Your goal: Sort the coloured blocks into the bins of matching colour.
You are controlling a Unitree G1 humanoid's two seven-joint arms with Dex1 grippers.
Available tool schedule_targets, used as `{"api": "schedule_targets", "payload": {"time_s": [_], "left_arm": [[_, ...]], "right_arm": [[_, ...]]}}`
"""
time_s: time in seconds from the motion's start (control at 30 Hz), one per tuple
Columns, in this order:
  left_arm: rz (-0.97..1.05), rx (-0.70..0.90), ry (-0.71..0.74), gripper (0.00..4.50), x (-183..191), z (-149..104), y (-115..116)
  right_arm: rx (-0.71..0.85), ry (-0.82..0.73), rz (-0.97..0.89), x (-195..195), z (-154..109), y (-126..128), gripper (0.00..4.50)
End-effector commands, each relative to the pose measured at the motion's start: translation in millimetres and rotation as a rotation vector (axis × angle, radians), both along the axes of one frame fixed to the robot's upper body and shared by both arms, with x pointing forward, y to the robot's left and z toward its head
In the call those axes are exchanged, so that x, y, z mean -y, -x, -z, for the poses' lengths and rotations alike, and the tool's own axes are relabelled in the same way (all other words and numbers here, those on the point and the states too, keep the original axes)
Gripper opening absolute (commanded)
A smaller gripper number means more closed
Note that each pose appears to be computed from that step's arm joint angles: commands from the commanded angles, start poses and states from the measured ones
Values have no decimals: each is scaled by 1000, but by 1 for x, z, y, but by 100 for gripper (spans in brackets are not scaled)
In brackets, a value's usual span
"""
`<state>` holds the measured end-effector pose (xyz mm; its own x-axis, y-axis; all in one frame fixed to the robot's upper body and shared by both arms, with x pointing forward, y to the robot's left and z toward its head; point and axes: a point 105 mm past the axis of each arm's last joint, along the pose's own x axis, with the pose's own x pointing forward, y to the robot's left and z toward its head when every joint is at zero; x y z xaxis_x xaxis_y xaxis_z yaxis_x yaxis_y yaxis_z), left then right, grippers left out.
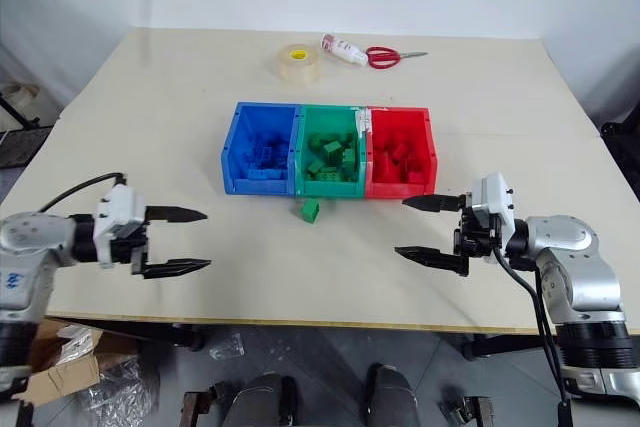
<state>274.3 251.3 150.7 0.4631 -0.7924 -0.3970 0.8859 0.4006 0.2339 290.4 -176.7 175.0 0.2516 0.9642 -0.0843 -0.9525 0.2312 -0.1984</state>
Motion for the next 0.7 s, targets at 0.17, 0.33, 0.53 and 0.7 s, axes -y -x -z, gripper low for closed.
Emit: {"api": "schedule_targets", "payload": {"time_s": [0.17, 0.33, 0.53, 0.7], "left_arm": [[-2, 75, 43, 448, 18, -15, 4], [41, 86, 95, 448, 65, -3, -7], [-49, 68, 174, 448, 106, 18, -25], [-131, 17, 216, 448, 127, 34, -33]], "right_arm": [[39, 4, -31, -2, -6, -2, 450], [39, 3, -21, 0, -5, 0, 450], [38, 3, 11, 5, -3, 8, 450], [38, 4, 37, 8, -2, 13, 450]]}}
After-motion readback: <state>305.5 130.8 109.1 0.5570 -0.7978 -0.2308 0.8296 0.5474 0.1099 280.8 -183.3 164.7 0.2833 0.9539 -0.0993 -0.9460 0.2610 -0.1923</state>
